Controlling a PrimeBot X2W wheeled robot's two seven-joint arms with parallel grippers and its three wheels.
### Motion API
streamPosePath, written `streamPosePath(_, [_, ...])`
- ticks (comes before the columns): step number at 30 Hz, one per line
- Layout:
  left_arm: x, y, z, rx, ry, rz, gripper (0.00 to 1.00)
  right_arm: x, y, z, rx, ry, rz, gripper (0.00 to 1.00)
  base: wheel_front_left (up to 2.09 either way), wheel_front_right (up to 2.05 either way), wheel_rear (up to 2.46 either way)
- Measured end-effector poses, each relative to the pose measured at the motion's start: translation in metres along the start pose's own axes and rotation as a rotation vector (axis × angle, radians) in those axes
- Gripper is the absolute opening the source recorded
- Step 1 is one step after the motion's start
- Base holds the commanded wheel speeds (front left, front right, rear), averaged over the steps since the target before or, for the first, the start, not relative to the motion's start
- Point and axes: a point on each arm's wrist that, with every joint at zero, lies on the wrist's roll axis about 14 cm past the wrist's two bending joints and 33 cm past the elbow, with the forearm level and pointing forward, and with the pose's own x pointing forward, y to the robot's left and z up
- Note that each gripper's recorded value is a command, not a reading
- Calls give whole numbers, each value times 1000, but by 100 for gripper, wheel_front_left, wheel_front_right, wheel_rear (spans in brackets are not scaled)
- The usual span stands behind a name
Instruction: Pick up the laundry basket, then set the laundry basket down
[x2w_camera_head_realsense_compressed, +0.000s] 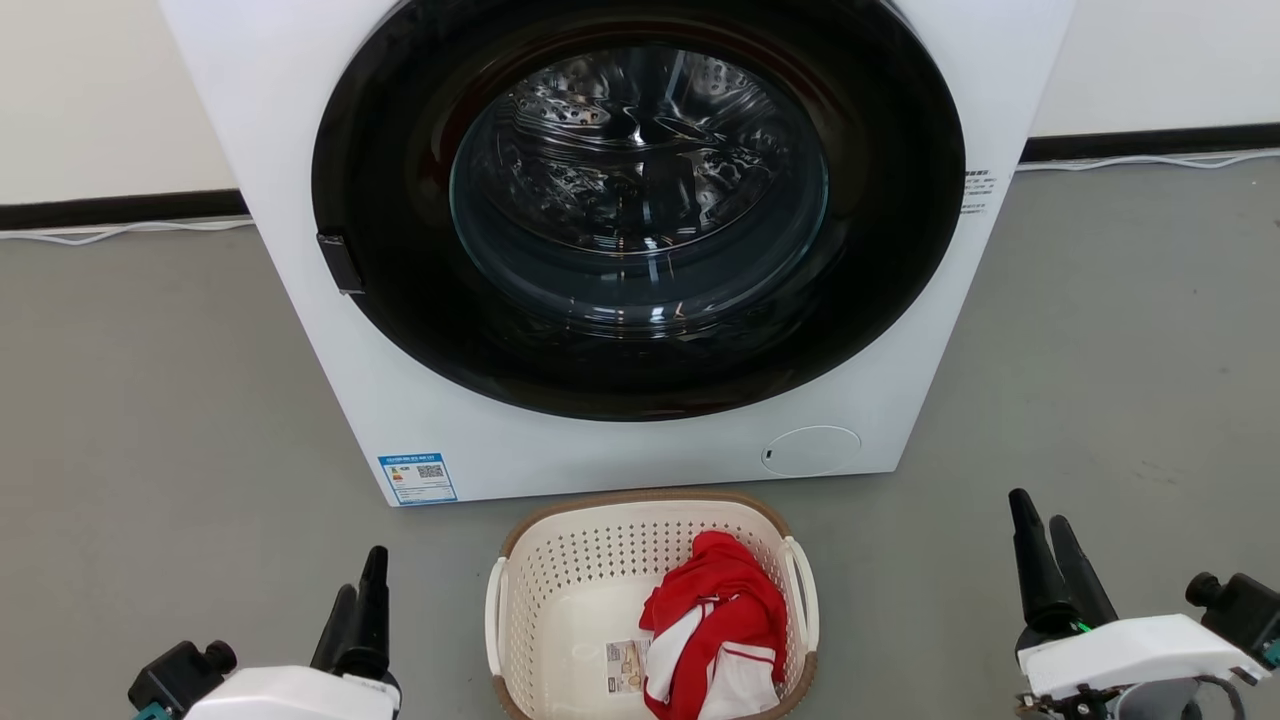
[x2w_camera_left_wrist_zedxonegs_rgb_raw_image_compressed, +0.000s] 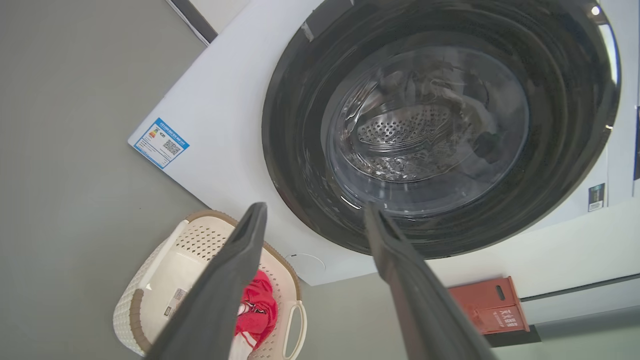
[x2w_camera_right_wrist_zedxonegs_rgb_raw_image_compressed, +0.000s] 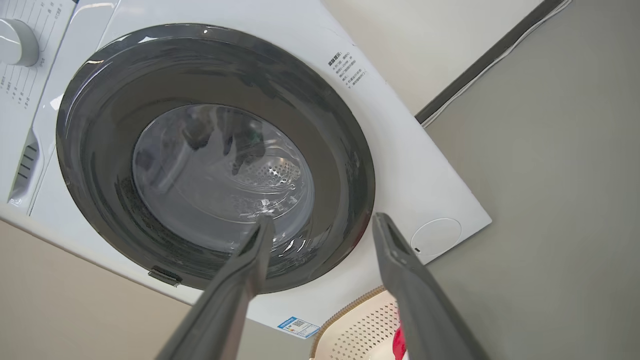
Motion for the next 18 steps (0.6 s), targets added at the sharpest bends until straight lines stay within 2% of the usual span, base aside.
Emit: streamPosePath(18, [-1, -4, 0, 247, -18, -19, 100, -2, -8, -4, -240, 15, -2, 100, 0, 0, 0])
